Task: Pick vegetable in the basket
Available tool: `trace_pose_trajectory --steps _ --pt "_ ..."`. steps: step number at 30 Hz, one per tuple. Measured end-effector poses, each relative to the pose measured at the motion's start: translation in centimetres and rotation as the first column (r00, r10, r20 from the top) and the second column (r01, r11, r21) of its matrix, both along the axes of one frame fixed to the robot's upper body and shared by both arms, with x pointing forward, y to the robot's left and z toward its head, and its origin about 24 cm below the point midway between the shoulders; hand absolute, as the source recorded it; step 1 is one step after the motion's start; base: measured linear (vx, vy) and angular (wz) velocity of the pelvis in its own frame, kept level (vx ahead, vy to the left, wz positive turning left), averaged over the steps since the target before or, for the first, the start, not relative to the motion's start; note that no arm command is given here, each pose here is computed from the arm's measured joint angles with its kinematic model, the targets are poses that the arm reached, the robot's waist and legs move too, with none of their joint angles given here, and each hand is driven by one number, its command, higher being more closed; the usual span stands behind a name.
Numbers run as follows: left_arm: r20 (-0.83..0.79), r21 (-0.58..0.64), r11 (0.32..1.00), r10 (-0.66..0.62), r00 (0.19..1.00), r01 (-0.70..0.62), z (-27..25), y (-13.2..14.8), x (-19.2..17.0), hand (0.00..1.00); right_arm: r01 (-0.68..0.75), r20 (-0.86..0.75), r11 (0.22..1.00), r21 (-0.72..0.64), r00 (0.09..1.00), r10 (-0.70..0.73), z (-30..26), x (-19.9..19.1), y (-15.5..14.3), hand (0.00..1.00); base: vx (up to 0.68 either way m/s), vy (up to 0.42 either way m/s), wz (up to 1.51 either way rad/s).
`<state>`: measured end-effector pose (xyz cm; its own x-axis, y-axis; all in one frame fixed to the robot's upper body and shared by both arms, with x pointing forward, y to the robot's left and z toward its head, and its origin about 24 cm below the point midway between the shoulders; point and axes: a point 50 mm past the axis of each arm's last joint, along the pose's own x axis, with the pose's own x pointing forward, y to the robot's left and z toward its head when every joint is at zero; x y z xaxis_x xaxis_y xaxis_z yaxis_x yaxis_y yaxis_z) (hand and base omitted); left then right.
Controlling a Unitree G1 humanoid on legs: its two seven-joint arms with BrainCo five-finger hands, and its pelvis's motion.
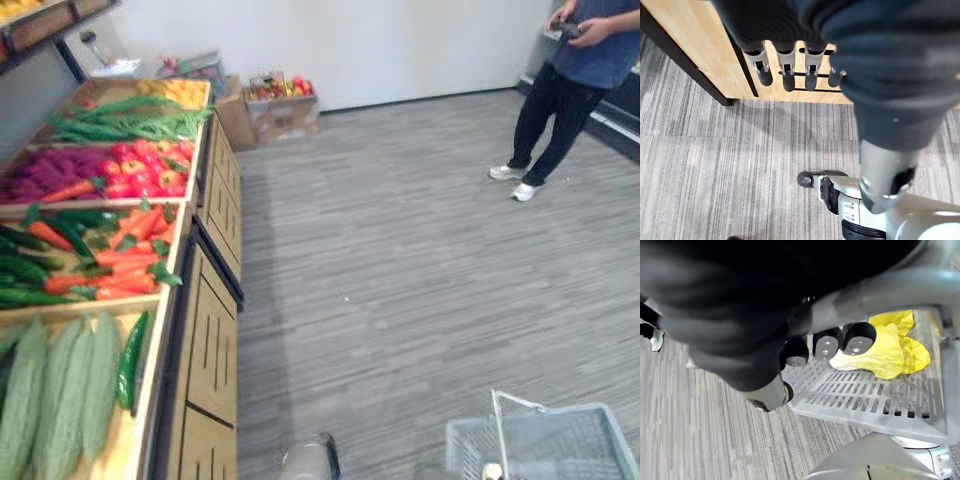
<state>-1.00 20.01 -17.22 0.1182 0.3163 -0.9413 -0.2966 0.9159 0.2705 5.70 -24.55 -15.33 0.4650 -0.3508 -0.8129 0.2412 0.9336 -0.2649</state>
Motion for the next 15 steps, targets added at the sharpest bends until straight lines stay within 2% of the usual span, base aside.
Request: trace_pose_trajectory --steps 3,6,8,12,15 --pt "0.019 0.016 0.997 -0.077 0.997 0.077 0.1 1.2 1.1 0.0 0.011 -0.051 1.0 0.004 0.999 -0.011 -0.3 -1.7 0.0 1.0 0.41 0.352 0.04" --pt "0.052 0.069 0.983 -0.172 0.984 0.168 0.6 3.3 3.0 0.0 0.043 -0.072 0.998 0.05 0.997 -0.039 -0.9 -2.5 1.8 1.0 0.45 0.218 0.24" --pt "0.078 0.066 0.972 -0.229 0.97 0.224 0.7 2.9 4.1 0.0 0.056 -0.09 0.998 0.03 0.994 -0.053 -0.9 -3.2 1.4 1.0 0.4 0.185 0.06" --pt "0.12 0.07 0.969 -0.245 0.962 0.238 0.7 2.5 5.3 0.0 0.047 -0.083 0.999 0.009 0.996 -0.046 -0.8 -3.0 1.4 1.0 0.37 0.118 0.11" --pt "0.14 0.064 0.979 -0.201 0.969 0.194 0.7 2.2 5.7 0.0 0.058 -0.077 0.998 0.019 0.995 -0.056 -0.9 -2.8 2.1 1.0 0.32 0.023 0.14"
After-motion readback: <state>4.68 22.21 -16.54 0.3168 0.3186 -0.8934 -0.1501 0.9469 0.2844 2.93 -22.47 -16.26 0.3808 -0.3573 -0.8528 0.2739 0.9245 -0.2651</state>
